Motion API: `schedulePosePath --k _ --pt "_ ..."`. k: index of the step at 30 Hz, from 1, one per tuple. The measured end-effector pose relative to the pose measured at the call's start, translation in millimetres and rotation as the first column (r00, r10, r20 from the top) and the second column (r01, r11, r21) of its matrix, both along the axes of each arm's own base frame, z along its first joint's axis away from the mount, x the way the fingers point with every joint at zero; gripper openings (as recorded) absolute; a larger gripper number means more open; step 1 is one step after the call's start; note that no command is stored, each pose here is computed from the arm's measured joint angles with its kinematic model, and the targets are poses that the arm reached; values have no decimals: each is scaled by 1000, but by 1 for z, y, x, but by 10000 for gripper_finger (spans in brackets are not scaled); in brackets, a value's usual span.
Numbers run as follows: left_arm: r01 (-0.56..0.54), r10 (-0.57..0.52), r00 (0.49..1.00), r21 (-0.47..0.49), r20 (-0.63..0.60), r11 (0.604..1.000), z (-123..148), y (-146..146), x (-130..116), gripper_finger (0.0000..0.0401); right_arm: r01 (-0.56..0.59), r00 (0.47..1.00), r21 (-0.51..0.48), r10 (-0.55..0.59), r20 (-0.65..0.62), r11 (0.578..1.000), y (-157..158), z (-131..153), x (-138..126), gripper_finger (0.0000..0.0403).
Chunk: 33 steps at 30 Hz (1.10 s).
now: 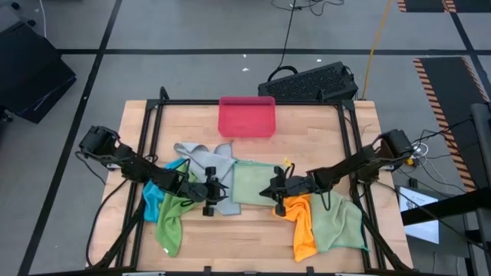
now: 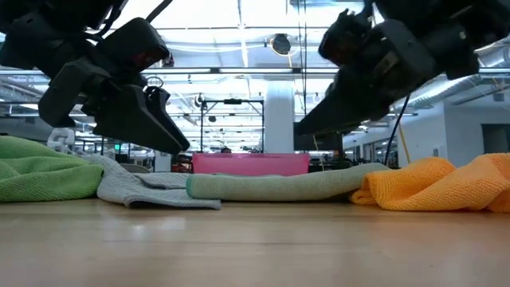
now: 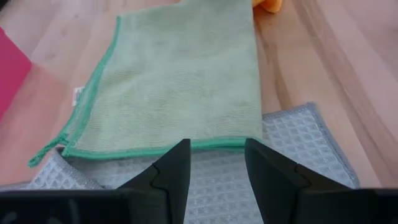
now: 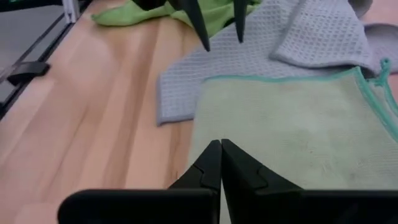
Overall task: Fold microfiber towels
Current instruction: Fold the top light green towel
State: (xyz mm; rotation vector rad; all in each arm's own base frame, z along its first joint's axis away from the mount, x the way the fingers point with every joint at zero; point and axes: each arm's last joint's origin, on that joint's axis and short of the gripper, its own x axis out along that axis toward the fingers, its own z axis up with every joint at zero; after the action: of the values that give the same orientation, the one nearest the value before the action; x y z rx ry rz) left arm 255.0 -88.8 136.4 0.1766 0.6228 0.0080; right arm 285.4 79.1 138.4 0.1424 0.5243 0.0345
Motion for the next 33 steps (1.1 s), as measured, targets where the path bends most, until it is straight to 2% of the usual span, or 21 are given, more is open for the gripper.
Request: schedulePosePath --k 5,12,15,22,27,33 --pt "-10 10 1000 -3 14 1000 1 -1 0 169 -3 1000 -27 3 -17 1000 -4 -5 -10 2" --pt "-31 32 998 -12 55 999 17 -6 13 234 25 999 2 -25 35 1000 -11 -15 -23 2" --pt "-9 9 999 7 48 1000 27 -12 19 255 87 995 -11 -86 57 996 -14 -18 -27 2" --pt "9 -12 997 51 73 999 37 -15 25 266 95 995 -9 -94 41 995 -14 -20 -29 2" --pt "41 -43 999 62 24 997 22 -21 27 267 80 996 -27 -79 35 996 -14 -20 -29 2" --pt "58 -54 997 89 -46 994 2 -30 43 267 45 999 -42 -44 15 998 -13 -22 -30 2"
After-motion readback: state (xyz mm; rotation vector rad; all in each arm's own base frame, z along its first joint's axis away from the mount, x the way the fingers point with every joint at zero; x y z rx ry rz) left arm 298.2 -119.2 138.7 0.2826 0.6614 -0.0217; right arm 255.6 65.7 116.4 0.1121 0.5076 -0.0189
